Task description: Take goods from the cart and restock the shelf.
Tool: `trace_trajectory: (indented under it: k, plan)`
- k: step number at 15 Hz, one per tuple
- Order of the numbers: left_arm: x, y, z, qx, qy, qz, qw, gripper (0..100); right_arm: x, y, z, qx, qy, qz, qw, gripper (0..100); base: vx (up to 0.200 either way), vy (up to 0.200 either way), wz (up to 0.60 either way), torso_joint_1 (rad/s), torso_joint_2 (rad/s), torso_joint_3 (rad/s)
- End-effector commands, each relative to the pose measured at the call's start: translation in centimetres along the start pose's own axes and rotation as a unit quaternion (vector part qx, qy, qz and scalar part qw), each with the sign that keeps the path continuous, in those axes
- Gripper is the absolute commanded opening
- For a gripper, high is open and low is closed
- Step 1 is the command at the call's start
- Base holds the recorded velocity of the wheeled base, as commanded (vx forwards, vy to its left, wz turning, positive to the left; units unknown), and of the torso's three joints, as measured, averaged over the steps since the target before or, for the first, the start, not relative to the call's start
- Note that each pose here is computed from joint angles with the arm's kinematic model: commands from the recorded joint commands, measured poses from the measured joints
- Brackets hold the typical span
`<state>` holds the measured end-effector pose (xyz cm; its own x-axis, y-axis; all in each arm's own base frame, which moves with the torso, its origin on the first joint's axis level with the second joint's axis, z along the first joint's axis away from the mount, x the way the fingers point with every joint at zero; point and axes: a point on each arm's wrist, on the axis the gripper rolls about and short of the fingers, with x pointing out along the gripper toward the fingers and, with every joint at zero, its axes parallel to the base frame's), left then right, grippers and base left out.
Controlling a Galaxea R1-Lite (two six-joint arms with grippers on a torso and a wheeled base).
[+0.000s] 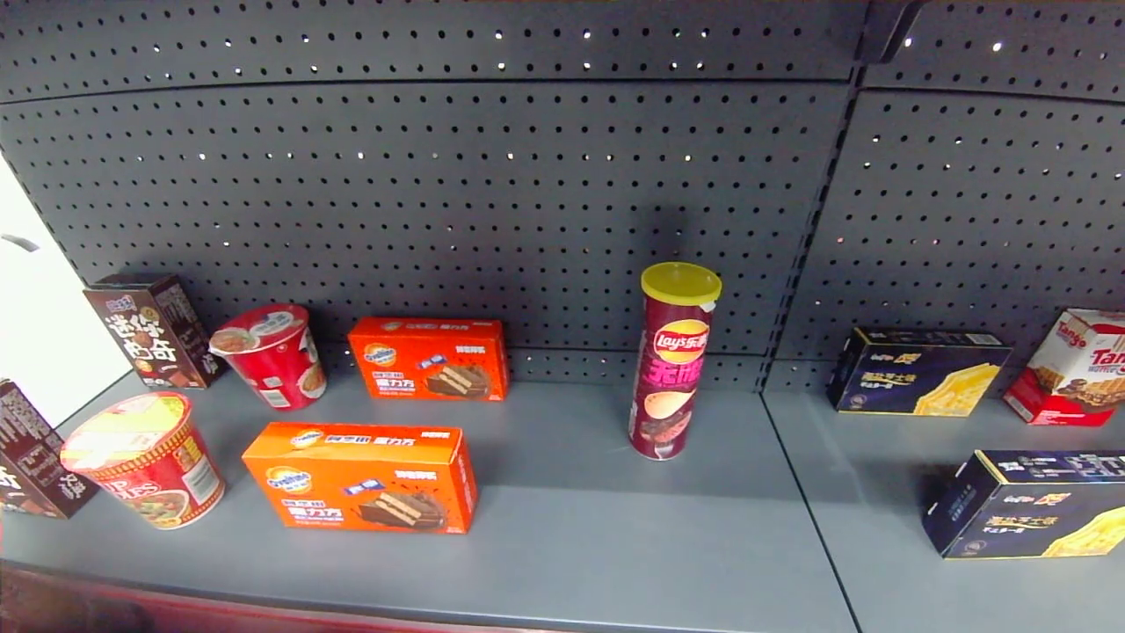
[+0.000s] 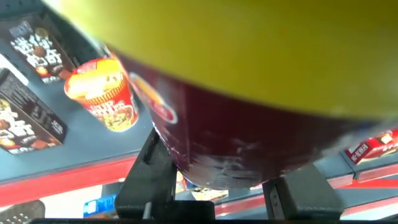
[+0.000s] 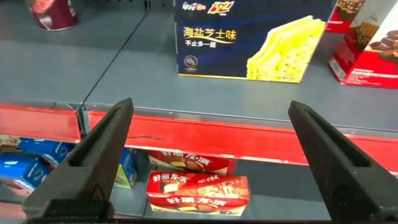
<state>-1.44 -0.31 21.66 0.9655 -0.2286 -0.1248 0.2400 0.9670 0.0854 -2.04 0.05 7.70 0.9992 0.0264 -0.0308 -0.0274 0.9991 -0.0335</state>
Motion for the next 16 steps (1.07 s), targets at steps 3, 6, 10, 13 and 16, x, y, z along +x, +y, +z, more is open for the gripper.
trace_trajectory:
  k: [3, 6, 10, 13, 16]
  plan:
    - [1.6, 0.3, 1.7, 0.022, 0.012, -0.041, 0.9989, 0, 0.0, 0.0, -0.1, 0.002, 0.001, 0.011, 1.000, 100, 0.000, 0.000, 0.00, 0.000, 0.00, 0.000]
    - [2.6, 0.2, 2.0, 0.016, 0.023, -0.112, 0.9933, 0, 0.1, 0.0, 0.0, 0.014, 0.004, 0.012, 1.000, 100, 0.000, 0.000, 0.00, 0.000, 0.00, 0.000]
    - [4.6, 0.4, 2.2, 0.005, 0.057, -0.147, 0.9875, 0, 0.4, -0.3, 10.0, 0.017, -0.056, 0.047, 0.997, 100, 0.000, 0.000, 0.00, 0.000, 0.00, 0.000]
    - [5.4, 0.5, 2.2, 0.003, 0.071, -0.156, 0.9852, 0, 3.7, 0.1, 12.4, -0.032, 0.000, 0.141, 0.990, 100, 0.000, 0.000, 0.00, 0.000, 0.00, 0.000]
    - [5.5, 0.4, 2.2, 0.005, 0.067, -0.166, 0.9838, 0, 8.3, 2.4, 17.5, -0.064, 0.005, 0.235, 0.970, 100, 0.000, 0.000, 0.00, 0.000, 0.00, 0.000]
